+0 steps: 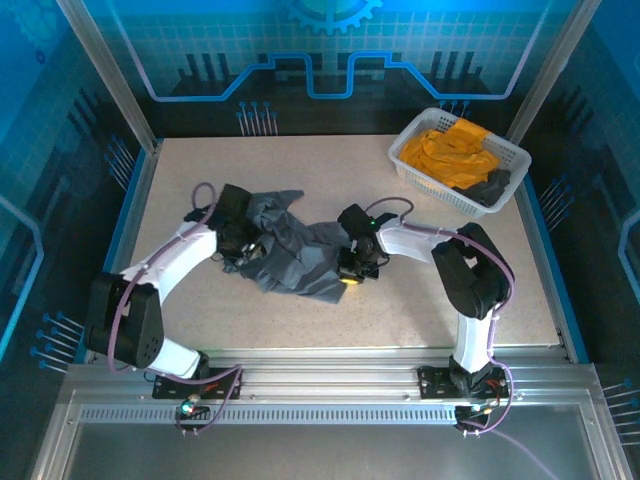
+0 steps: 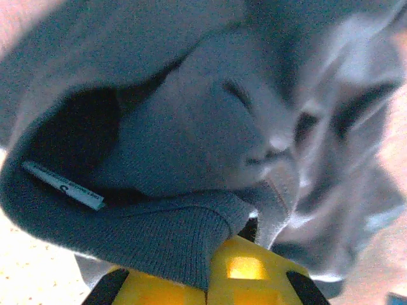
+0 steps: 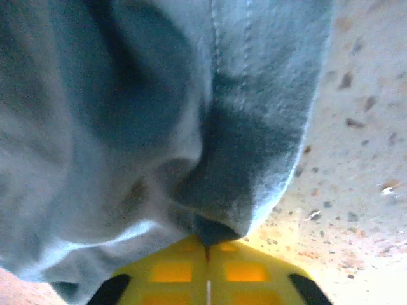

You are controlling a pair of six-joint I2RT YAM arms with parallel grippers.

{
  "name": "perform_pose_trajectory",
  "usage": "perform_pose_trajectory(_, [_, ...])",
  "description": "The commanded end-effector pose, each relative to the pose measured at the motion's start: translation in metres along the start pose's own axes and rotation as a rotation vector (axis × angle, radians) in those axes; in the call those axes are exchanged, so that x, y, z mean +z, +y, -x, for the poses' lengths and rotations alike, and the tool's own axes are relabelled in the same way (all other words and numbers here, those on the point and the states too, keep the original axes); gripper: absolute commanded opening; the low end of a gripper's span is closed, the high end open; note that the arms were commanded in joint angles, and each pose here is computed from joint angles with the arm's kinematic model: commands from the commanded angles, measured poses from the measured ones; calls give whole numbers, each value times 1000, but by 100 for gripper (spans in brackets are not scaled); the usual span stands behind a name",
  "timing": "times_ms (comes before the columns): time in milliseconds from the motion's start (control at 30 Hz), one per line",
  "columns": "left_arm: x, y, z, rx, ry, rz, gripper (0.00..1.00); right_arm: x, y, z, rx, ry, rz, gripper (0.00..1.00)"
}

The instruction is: Fold and stack the t-shirts

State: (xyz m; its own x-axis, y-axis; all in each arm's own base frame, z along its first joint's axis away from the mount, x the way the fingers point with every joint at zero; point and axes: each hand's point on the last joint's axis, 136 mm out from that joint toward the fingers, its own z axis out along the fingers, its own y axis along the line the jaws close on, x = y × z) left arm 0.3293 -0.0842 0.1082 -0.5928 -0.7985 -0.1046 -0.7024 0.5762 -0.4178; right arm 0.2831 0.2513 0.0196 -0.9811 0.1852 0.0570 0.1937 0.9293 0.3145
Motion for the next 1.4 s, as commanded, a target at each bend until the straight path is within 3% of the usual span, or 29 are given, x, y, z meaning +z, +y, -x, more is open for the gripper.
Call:
perform_pose_trajectory(0, [-43, -33, 41, -37, -58, -196, 0, -38, 0, 49, 27, -136, 24, 0])
perform_pose_trajectory(100, [-75, -71, 74, -54, -96, -374, 0, -85, -5, 87, 26, -242, 27, 0])
perform_pose_trajectory(267, [-131, -112, 118, -72, -184, -554, 0, -166, -21, 129, 36, -403, 16, 0])
perform_pose_trajectory(400, [-172, -124, 140, -85, -274, -648, 0, -209, -42, 133, 63, -479, -17, 0])
perform_pose_trajectory(500, [-183, -121, 139, -86, -310, -666, 0, -220, -62, 123, 97, -509, -51, 0])
perform_pose_trajectory(633, [-156, -64, 119, -181, -327, -533, 0, -206, -87, 101, 131, -496, -93, 0])
perform_pose_trajectory(800, [-96, 58, 78, -254, -339, -173, 0, -153, -126, 65, 185, -382, -171, 0])
perform_pose_trajectory(833, [-91, 76, 76, -261, -350, -112, 11, -145, -131, 60, 188, -363, -180, 0])
perform_pose_trajectory(933, [-74, 92, 77, -224, -313, -60, 61, -126, -141, 48, 183, -304, -204, 0])
perform_pose_trajectory(967, [-73, 94, 76, -201, -298, -19, 70, -122, -145, 45, 181, -284, -222, 0])
perform_pose_trajectory(1000, [-74, 95, 75, -197, -284, 7, 73, -121, -148, 43, 178, -269, -239, 0])
perform_pose_trajectory(1167, [-85, 101, 63, -234, -256, 29, 74, -132, -156, 44, 151, -288, -284, 0])
perform_pose_trajectory(1367, [-82, 111, 17, -244, -85, 101, 67, -144, -158, 51, 113, -313, -296, 0])
